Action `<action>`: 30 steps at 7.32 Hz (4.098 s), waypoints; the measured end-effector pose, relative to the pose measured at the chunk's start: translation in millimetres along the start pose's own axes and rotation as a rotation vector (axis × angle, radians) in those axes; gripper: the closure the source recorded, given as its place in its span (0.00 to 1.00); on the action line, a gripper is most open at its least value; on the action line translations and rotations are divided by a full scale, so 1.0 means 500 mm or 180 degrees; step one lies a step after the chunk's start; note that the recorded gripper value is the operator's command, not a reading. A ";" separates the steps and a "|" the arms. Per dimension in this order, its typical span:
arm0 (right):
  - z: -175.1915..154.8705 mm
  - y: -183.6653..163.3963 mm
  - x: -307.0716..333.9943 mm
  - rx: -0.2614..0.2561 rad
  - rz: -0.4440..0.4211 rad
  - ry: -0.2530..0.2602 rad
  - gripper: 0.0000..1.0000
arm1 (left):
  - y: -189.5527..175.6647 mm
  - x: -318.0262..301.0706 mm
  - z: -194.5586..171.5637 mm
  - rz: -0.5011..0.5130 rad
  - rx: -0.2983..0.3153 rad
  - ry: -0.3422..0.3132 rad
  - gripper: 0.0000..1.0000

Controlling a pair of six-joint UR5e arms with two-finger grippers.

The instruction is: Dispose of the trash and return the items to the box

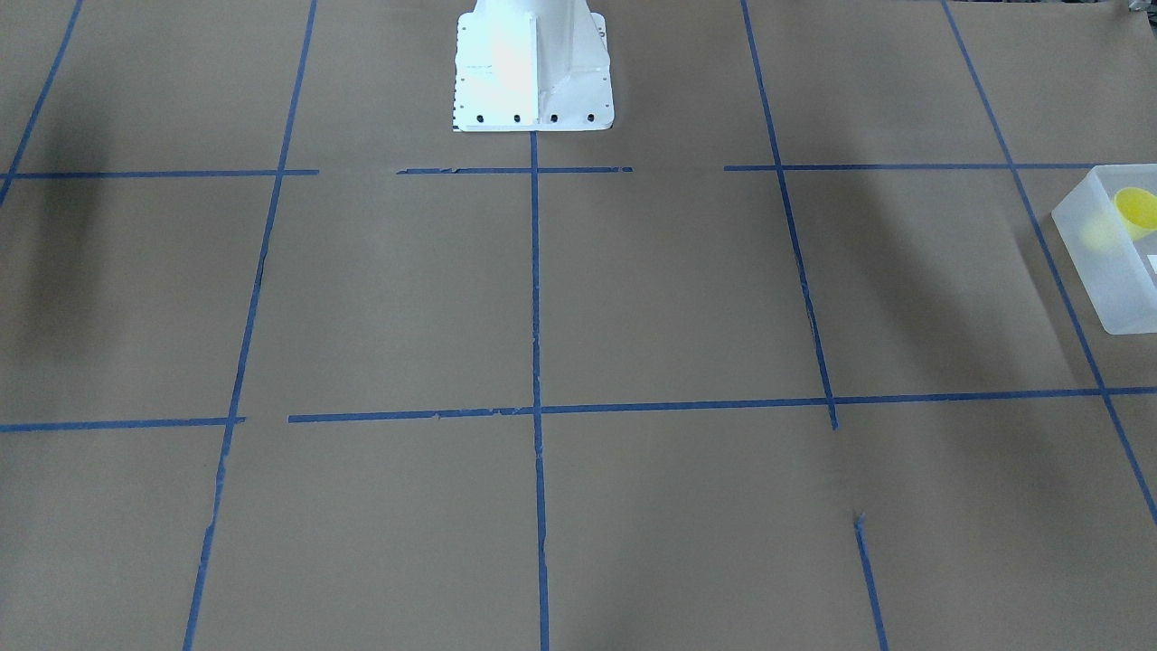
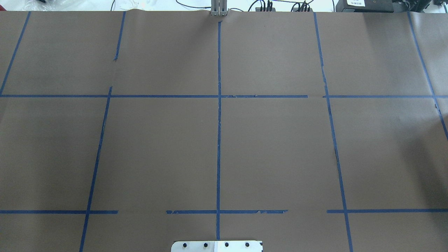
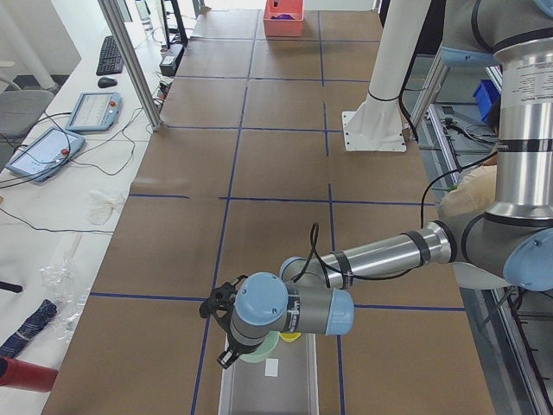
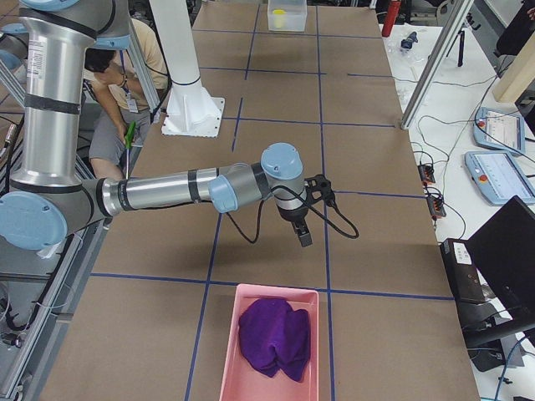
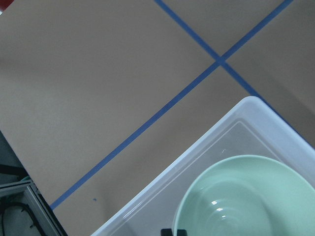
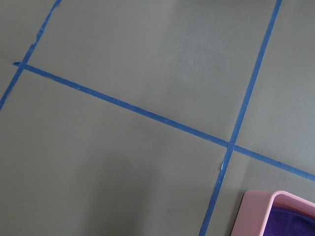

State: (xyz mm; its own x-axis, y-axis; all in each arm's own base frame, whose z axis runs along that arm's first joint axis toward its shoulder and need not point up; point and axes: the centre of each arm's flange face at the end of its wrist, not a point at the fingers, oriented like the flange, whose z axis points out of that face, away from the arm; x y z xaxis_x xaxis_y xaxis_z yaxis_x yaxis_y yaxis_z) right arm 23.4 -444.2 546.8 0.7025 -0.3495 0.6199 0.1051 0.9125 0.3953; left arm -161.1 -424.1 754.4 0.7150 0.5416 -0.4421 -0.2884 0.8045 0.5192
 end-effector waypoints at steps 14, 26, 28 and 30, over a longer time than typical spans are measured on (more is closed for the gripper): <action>-0.002 -0.007 -0.001 -0.0014 0.0063 0.0014 0.00 | -0.016 0.162 -0.032 -0.0432 0.0300 -0.0179 0.00; 0.011 0.031 0.001 -0.0350 0.0696 0.0022 0.00 | -0.131 0.268 -0.083 -0.1394 -0.0428 0.0653 0.00; 0.012 0.031 0.001 -0.0351 0.0706 0.0022 0.00 | -0.126 0.252 -0.072 -0.1418 -0.0481 0.0591 0.00; 0.012 0.032 0.003 -0.0352 0.0728 0.0035 0.00 | -0.117 0.237 -0.075 -0.1411 -0.0553 0.0377 0.00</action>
State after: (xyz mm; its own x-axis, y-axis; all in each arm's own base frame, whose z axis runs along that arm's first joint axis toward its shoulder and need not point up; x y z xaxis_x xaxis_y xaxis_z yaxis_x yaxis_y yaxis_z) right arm 21.7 -431.5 558.0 0.7245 -0.1295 0.6770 0.0184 0.9855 0.1688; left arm -83.3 -397.8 644.5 0.7186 0.1536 -0.6783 -0.0819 0.9872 0.1368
